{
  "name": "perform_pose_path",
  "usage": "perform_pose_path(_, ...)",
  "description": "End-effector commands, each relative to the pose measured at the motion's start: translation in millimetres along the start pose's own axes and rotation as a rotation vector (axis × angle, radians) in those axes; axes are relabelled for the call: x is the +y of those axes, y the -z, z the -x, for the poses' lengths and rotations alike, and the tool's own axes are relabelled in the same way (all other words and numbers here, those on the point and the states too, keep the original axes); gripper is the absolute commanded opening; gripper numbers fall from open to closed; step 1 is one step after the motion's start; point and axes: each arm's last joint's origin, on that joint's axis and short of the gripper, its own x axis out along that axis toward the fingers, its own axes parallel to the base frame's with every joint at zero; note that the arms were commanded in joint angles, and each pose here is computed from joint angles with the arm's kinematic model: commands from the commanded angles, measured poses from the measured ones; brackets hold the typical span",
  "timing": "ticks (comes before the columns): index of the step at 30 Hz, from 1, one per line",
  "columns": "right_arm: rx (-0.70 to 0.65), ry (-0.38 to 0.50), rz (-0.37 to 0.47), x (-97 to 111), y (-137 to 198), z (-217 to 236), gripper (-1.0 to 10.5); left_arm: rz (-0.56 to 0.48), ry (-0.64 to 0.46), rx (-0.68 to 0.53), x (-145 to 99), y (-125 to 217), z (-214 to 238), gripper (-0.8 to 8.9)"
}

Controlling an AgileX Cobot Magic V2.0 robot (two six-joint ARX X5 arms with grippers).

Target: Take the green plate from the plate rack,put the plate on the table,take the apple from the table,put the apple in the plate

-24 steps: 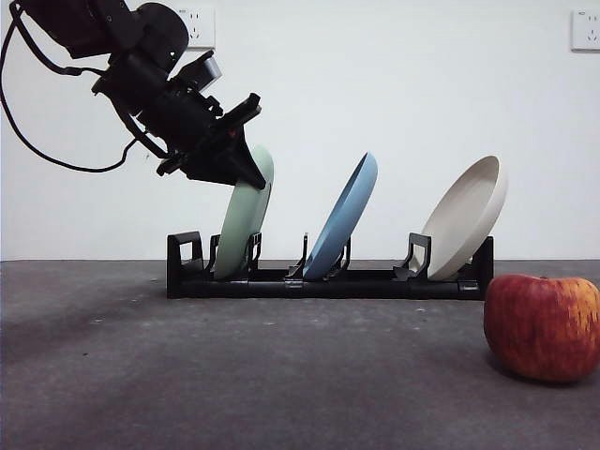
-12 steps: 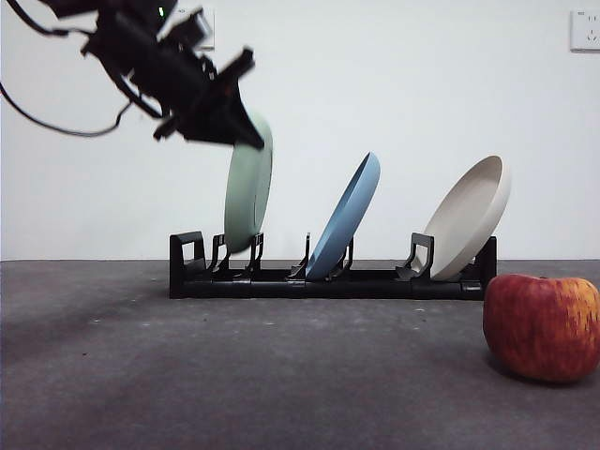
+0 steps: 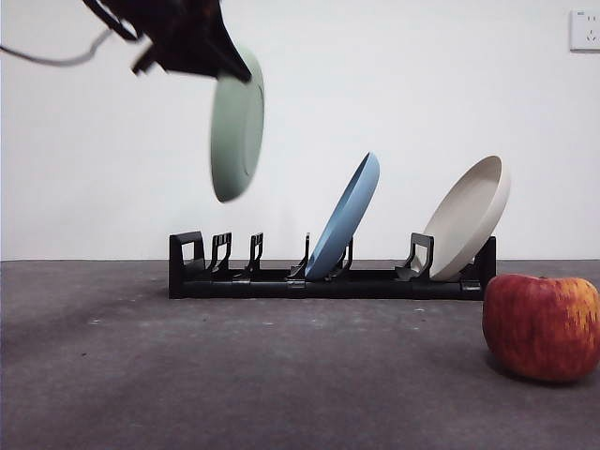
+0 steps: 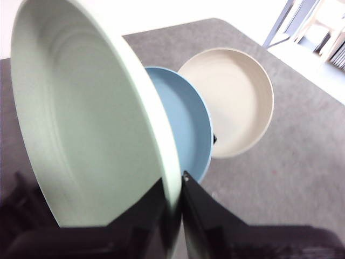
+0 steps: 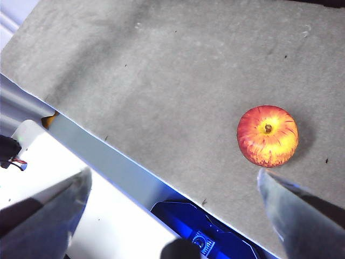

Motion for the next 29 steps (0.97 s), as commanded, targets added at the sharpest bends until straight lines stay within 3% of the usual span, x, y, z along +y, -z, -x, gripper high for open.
perform_pose_path(1, -0.002, 0.001, -0.003, 1, 0, 1, 6.6, -0.116, -0.034, 0.026, -22, -3, 22, -0.08)
perform_pose_path(8, -0.002, 0.001, -0.003, 1, 0, 1, 6.6, -0.316, -0.157, 0.204, -79, 10, 67, -0.08)
perform_pose_path(13, -0.002, 0.001, -0.003, 1, 0, 1, 6.6, -0.439, -0.218, 0.367, -116, 29, 70, -0.06)
perform_pose_path(21, -0.002, 0.001, -0.003, 1, 0, 1, 6.6, -0.672, -0.27, 0.498, -175, 58, 50, -0.06)
perform_pose_path(29, -0.002, 0.001, -0.004, 1, 0, 1, 6.6, -0.825, -0.25, 0.633, -210, 94, 5, -0.06)
